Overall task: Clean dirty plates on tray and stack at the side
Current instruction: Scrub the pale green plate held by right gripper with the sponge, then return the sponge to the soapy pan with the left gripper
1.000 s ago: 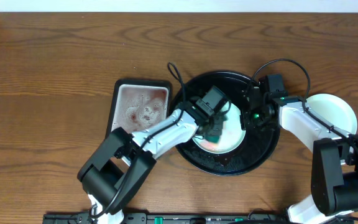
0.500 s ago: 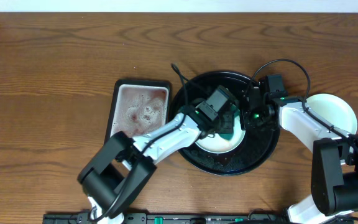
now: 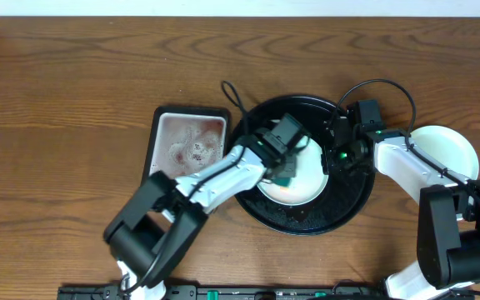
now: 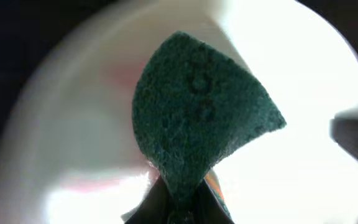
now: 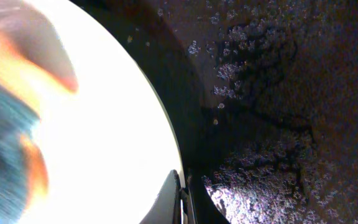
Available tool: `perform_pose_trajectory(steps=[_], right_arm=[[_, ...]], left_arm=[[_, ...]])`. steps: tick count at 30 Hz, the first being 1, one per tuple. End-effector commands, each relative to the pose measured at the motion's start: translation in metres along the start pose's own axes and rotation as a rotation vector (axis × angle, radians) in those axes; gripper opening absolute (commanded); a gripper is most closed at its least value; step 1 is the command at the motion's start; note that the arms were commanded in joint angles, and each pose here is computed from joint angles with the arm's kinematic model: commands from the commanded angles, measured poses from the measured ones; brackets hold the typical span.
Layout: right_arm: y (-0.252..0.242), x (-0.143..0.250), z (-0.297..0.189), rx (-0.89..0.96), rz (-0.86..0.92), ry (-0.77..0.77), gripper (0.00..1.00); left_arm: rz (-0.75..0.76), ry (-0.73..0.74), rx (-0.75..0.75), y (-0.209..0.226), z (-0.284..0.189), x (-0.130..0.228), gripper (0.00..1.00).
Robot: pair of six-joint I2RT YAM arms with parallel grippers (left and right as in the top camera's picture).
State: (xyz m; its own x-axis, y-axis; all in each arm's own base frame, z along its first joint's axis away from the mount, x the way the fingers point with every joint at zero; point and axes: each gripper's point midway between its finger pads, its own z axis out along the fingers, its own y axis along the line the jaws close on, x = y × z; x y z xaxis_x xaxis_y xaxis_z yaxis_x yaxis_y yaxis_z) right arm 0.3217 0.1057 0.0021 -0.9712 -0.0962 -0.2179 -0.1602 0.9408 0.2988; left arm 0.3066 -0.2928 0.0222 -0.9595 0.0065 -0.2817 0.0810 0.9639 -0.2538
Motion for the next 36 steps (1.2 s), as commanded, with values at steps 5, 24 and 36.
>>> perform_pose_trajectory(steps=[5, 24, 36], right_arm=[[-0.004, 0.017, 0.010, 0.029, 0.001, 0.051, 0.01], [-0.004, 0.017, 0.010, 0.029, 0.001, 0.051, 0.01], [-0.004, 0.017, 0.010, 0.030, 0.001, 0.051, 0.04]], left_arm=[[0.035, -0.131, -0.029, 0.013, -0.039, -0.027, 0.08], [0.083, -0.033, -0.113, 0.021, 0.014, 0.003, 0.08], [0.058, -0.177, -0.078, 0.027, -0.070, -0.035, 0.08]])
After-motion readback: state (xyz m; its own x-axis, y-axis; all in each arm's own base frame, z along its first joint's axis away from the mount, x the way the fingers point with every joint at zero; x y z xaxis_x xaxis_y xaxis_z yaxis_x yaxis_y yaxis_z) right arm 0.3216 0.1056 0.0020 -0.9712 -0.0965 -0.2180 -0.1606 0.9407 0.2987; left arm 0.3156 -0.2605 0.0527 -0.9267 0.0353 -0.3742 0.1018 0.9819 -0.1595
